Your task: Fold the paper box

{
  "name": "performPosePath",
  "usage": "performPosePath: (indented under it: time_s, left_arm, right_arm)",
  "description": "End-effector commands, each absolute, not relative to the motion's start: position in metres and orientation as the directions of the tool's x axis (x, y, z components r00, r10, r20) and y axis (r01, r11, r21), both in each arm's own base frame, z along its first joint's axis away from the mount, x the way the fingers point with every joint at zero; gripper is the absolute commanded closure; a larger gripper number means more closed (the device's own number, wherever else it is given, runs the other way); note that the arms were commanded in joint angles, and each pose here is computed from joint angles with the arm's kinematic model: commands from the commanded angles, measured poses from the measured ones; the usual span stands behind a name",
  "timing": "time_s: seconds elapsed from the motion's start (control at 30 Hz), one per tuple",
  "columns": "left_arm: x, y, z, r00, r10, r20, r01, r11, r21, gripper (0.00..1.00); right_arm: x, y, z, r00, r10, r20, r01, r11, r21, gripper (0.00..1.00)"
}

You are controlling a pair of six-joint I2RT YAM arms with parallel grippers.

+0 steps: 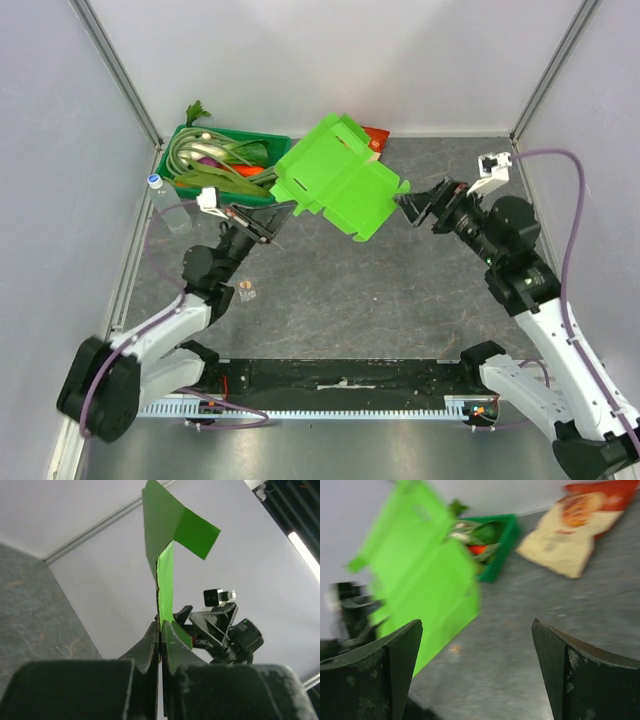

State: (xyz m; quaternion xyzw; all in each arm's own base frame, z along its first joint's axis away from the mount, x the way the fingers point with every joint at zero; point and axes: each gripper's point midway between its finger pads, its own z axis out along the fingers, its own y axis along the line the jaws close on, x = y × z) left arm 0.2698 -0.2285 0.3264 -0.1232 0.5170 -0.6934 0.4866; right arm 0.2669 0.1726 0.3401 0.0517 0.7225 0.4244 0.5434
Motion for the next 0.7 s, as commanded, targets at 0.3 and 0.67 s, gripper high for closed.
performPosePath:
  time_s: [0.3, 0.67]
  left_arm:
    - [0.233, -0.199, 0.291, -0.404, -0.235, -0.884, 0.633, 0.626, -0.456, 0.98]
    - [0.170, -0.217, 0.286, -0.489, 0.020, -0.872, 0.802, 0.403, -0.441, 0.98]
  right_arm:
    - [0.313, 0.150, 0.360, -0.233, -0.237, -0.943, -0.560, 0.826, -0.069, 0.05]
    - [0.251, 0.272, 0.346, -0.049, -0.436, -0.899, -0.996, 0.085, 0.013, 0.18]
